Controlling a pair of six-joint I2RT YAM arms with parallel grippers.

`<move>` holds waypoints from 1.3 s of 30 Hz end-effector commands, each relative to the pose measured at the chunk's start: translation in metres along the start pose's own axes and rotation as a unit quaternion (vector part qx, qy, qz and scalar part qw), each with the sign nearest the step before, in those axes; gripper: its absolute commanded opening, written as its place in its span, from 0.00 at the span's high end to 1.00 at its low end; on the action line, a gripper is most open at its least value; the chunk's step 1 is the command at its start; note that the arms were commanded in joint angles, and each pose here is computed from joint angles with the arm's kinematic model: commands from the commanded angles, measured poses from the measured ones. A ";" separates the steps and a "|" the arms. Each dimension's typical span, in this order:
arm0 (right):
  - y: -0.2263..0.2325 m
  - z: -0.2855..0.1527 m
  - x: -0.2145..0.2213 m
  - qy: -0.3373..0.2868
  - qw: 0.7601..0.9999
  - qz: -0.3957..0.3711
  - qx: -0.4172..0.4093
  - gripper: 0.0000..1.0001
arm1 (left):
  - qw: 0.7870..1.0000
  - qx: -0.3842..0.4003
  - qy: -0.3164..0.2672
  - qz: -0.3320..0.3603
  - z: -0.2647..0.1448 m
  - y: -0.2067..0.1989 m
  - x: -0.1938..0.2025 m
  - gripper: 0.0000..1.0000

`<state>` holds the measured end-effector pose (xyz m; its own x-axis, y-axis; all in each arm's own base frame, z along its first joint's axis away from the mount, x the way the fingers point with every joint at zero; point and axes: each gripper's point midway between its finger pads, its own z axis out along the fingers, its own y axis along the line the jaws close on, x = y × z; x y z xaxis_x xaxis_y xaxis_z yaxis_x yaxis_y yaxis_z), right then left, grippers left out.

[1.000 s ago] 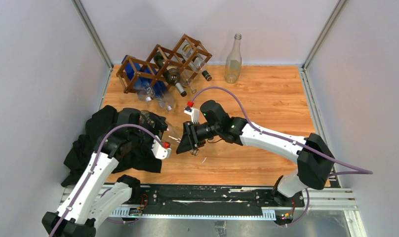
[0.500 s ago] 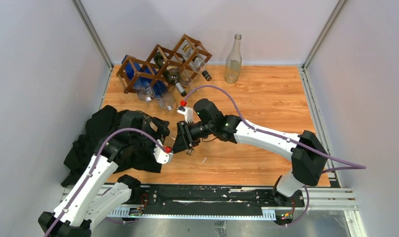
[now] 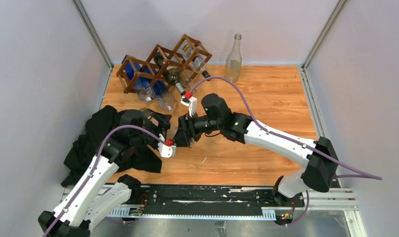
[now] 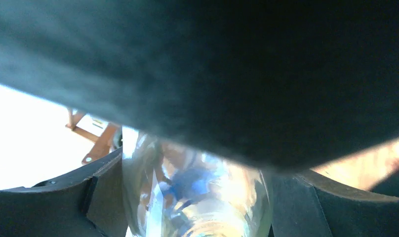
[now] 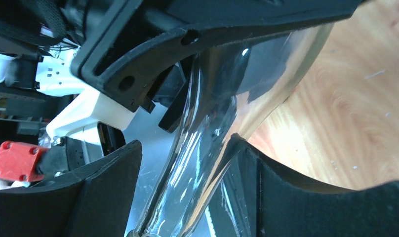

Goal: Take the wine bottle off the wine rack

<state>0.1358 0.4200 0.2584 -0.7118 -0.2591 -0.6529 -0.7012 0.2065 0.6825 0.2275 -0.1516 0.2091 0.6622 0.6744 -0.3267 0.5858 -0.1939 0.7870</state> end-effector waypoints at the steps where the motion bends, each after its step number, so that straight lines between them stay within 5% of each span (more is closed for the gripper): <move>1: 0.010 -0.014 -0.024 -0.054 0.996 -0.063 0.014 0.21 | 0.988 -0.142 -0.022 0.049 -0.019 0.076 -0.020 1.00; 16: -0.005 -0.034 -0.029 -0.065 0.990 -0.093 0.088 0.10 | 0.986 -0.144 -0.001 0.083 -0.020 0.058 -0.013 1.00; 30: 0.016 -0.079 -0.061 -0.146 0.971 -0.150 0.118 0.05 | 0.987 -0.113 -0.062 -0.100 -0.024 0.041 -0.033 1.00; 39: 0.026 -0.092 -0.073 -0.195 0.961 -0.163 0.110 0.03 | 0.942 -0.101 -0.110 -0.300 -0.028 0.060 -0.054 1.00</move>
<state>0.1674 0.3612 0.3420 -0.4362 -0.0360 -0.8991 -0.8428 0.3664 0.3942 0.2094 -0.1609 0.2183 0.3237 0.6173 -0.7171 0.8191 0.1965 0.5389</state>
